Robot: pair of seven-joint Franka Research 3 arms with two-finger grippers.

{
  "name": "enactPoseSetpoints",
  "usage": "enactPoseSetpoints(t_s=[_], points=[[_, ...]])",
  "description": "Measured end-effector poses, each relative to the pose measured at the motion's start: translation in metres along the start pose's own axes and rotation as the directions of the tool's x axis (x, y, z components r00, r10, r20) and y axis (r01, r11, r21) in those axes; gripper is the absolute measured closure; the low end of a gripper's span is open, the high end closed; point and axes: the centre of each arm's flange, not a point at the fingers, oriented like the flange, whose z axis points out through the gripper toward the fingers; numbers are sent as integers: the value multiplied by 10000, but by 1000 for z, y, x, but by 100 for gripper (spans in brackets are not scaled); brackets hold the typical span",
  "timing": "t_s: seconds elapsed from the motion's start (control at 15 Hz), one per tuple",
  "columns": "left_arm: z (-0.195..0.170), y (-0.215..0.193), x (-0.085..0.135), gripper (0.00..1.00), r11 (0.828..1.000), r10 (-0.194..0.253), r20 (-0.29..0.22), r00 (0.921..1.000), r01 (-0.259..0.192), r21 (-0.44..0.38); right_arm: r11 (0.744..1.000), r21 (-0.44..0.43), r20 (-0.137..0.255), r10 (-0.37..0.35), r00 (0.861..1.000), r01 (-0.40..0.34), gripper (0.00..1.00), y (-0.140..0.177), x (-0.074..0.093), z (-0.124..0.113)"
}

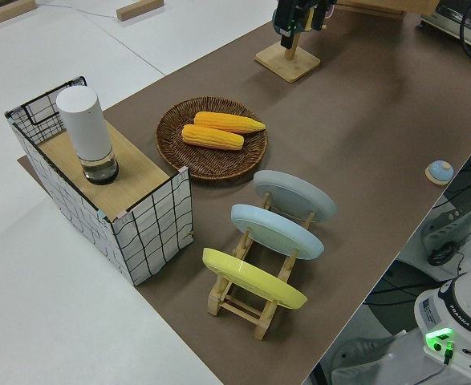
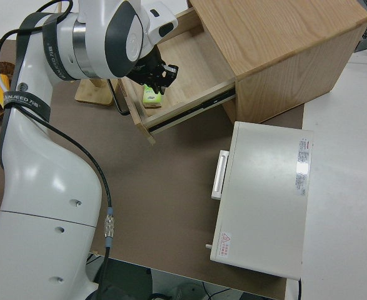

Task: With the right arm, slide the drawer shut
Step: 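Move the right gripper toward the front edge of the open wooden drawer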

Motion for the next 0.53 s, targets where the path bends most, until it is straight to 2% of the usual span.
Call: enactPoseSetpoints(t_s=[0.07,0.2,0.33,0.53], points=[[0,0,0,0,10000,0,0,10000,0,0,10000,8,4,-3,10000,3,99,0,0,0],[0,0,0,0,10000,0,0,10000,0,0,10000,20,4,-18,10000,18,99,-1,0,-1],[0,0,0,0,10000,0,0,10000,0,0,10000,26,188,-56,9998,55,99,-3,-5,-5],[0,0,0,0,10000,0,0,10000,0,0,9998,103,301,-166,9994,163,99,-7,-15,-23]])
